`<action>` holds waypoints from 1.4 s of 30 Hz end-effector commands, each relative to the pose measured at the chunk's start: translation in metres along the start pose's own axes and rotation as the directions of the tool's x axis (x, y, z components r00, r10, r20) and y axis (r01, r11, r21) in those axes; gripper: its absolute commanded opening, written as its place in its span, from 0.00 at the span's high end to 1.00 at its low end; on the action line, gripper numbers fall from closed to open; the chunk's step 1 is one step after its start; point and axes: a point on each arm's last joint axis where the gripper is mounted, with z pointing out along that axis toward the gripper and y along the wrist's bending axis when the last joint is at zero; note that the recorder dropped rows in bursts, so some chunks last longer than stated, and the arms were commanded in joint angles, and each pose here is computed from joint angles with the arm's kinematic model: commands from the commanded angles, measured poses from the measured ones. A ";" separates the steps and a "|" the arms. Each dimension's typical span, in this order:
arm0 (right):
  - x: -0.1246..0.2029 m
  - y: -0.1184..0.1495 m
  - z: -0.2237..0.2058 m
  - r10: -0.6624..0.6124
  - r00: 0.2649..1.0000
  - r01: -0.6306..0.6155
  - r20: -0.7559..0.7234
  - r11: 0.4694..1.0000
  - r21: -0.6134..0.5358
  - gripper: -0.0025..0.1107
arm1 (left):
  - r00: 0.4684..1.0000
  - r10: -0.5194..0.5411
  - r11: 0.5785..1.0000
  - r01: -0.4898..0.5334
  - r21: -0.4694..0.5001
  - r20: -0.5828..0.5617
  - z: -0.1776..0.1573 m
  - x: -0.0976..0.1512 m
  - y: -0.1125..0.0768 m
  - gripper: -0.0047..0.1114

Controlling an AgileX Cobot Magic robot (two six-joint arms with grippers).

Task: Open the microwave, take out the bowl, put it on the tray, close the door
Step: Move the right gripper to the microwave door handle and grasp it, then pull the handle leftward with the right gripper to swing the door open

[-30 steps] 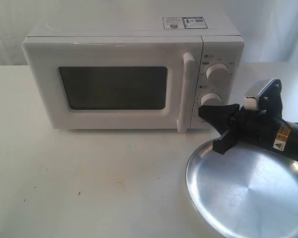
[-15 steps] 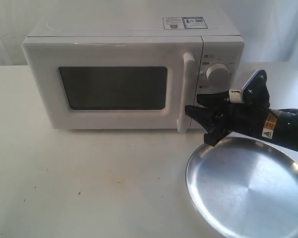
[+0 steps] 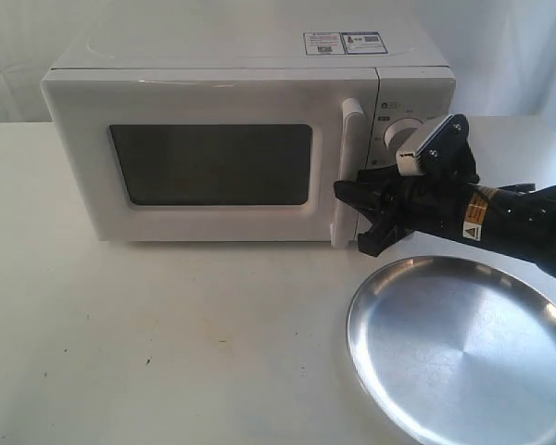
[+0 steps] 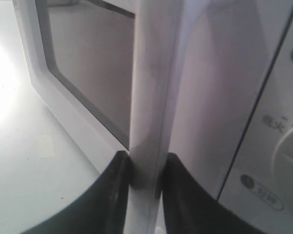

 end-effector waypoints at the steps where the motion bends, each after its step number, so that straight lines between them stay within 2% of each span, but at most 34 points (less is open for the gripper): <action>1: 0.001 0.008 0.001 -0.053 0.999 0.052 -0.012 0.995 -0.080 0.98 | 1.000 -0.009 1.000 0.009 0.002 -0.001 0.000 0.001 0.000 0.96; 8: -0.002 0.030 -0.003 -0.114 0.992 0.127 0.058 0.942 -0.310 0.98 | 1.000 -0.009 1.000 0.009 0.002 -0.001 0.000 0.001 0.000 0.96; 14: 0.002 0.045 -0.010 -0.131 0.990 0.136 0.044 0.867 -0.480 0.98 | 1.000 -0.009 1.000 0.009 0.002 -0.001 0.000 0.001 0.000 0.96; 35: 0.013 0.058 -0.018 -0.180 0.983 0.112 -0.046 0.771 -0.627 0.98 | 1.000 -0.009 1.000 0.009 0.002 -0.001 0.000 0.001 0.000 0.96; 42: 0.006 0.070 -0.020 -0.229 0.973 0.140 -0.042 0.719 -0.680 0.98 | 1.000 -0.009 1.000 0.009 0.002 -0.001 0.000 0.001 0.000 0.96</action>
